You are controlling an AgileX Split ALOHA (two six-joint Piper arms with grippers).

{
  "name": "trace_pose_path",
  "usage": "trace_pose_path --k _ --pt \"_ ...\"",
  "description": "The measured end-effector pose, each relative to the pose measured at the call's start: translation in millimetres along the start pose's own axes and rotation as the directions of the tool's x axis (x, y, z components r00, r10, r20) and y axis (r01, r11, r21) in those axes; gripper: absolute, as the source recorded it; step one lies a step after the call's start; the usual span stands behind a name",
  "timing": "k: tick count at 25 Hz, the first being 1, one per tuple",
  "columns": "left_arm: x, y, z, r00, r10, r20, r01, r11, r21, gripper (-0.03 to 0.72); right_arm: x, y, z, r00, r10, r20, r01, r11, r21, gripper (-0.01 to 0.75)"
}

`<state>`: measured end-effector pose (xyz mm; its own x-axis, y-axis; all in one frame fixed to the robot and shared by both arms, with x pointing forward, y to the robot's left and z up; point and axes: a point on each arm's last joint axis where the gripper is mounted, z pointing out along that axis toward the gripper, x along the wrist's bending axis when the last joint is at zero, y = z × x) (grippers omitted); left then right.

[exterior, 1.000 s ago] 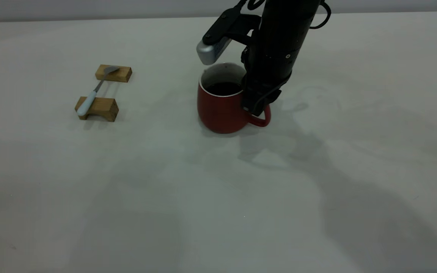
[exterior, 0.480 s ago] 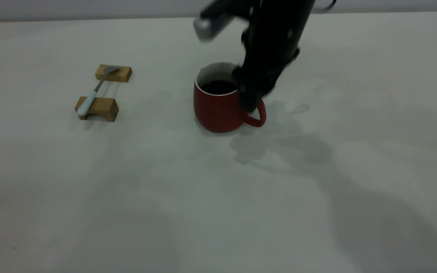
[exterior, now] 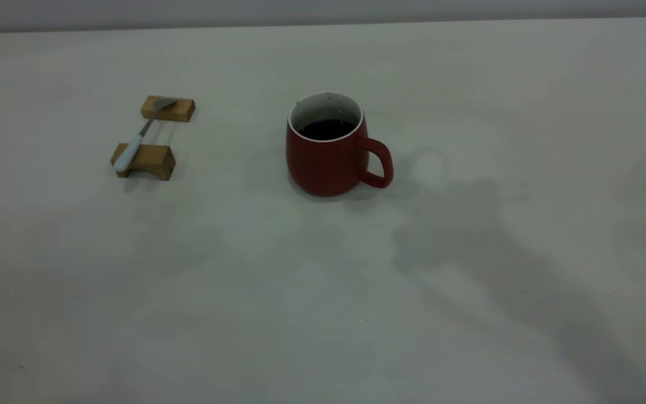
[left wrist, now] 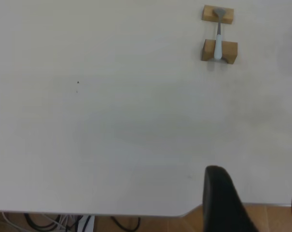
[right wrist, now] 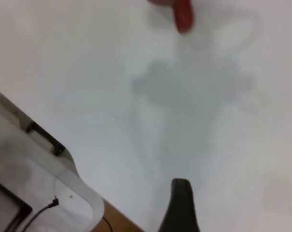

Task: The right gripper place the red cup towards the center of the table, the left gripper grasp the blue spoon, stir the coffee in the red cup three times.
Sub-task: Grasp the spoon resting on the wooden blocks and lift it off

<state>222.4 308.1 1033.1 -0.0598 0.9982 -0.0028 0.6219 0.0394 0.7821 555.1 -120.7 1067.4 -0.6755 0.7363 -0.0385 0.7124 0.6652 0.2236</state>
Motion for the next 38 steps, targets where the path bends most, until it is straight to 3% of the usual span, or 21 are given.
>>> trace_pose_path --k 7,13,17,20,27,32,38 --pt "0 0 0 1.0 0.0 0.0 0.0 1.0 0.0 0.426 11 -50 -48 0.999 0.028 0.029 -0.027 0.998 -0.062 0.678" --pt "0 0 0 1.0 0.0 0.0 0.0 1.0 0.0 0.426 34 -145 -58 0.996 0.086 0.023 -0.085 0.995 -0.044 0.676" --pt "0 0 0 1.0 0.0 0.0 0.0 1.0 0.0 0.426 50 -216 -65 0.992 0.12 0.037 -0.114 0.983 -0.142 0.675" --pt "0 0 0 1.0 0.0 0.0 0.0 1.0 0.0 0.426 56 -260 -68 0.977 0.208 0.052 -0.185 0.939 -0.29 0.674" --pt "0 0 0 1.0 0.0 0.0 0.0 1.0 0.0 0.426 76 -329 -73 0.893 0.437 0.111 -0.306 0.768 -0.563 0.672" --pt "0 0 0 1.0 0.0 0.0 0.0 1.0 0.0 0.426 82 -343 -59 0.815 0.565 0.13 -0.374 0.683 -0.627 0.672" --pt "0 0 0 1.0 0.0 0.0 0.0 1.0 0.0 0.426 86 -349 -53 0.776 0.616 0.137 -0.376 0.626 -0.683 0.672"
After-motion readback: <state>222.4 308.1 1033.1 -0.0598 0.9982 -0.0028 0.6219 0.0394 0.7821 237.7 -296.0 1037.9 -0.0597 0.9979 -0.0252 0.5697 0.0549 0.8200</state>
